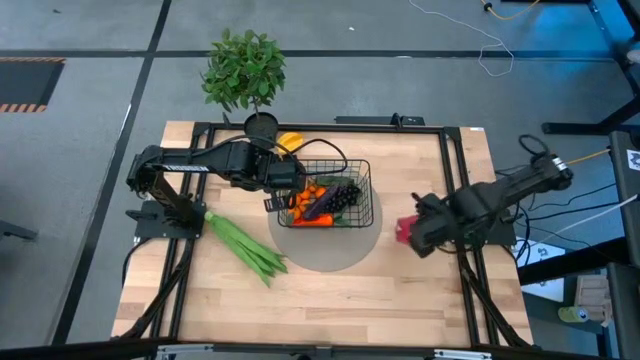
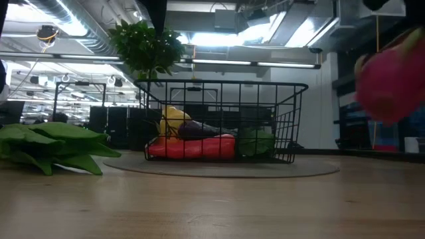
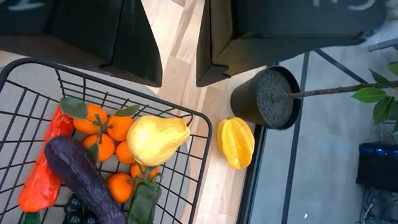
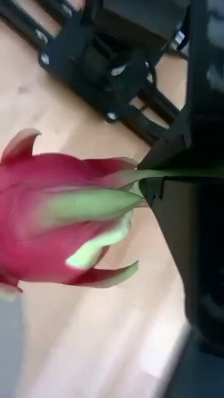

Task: Build produce basket
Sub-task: Put the dragon fruit into the black wire basket

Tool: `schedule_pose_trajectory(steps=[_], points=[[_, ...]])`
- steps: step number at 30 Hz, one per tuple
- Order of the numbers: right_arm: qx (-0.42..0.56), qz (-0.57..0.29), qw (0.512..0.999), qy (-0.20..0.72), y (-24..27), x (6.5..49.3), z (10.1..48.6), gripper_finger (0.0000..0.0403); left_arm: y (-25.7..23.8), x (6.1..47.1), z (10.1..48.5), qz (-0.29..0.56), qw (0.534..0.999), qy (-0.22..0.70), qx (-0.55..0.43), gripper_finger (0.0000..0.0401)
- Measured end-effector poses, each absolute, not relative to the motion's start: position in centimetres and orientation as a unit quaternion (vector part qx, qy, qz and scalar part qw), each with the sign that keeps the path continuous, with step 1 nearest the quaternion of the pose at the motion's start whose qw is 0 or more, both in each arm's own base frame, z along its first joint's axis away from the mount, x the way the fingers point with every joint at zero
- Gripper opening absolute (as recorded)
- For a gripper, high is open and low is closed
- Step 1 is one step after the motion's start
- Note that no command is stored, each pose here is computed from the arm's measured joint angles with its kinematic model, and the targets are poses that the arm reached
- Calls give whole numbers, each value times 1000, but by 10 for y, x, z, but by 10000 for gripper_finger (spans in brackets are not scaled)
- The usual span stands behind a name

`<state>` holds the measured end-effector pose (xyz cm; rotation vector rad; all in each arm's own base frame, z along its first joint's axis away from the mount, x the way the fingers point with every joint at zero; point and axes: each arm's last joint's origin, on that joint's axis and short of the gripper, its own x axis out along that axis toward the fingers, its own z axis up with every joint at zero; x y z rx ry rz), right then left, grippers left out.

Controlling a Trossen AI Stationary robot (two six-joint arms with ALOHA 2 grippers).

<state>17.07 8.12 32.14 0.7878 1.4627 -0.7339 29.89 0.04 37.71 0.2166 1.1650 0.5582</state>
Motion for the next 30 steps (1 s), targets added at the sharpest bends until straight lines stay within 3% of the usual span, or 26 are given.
schedule_pose_trajectory(steps=[5, 9, 13, 17, 24, 30], points=[[357, -179, 695, 598, 77, 166, 340, 0, 0, 299, 377, 260, 793, 542, 101, 89], [308, -83, 828, 461, 75, 184, 359, 0, 0, 299, 377, 260, 793, 542, 101, 89], [234, -77, 911, 329, 69, 203, 376, 0, 0, 299, 377, 260, 793, 542, 101, 89], [195, -105, 939, 264, 60, 229, 378, 0, 0, 299, 377, 260, 793, 542, 101, 89], [110, -160, 948, 254, 37, 282, 355, 5, 0, 299, 377, 260, 792, 543, 101, 89], [152, -78, 941, 291, 23, 308, 337, 42, 1, 295, 376, 259, 781, 559, 106, 89]])
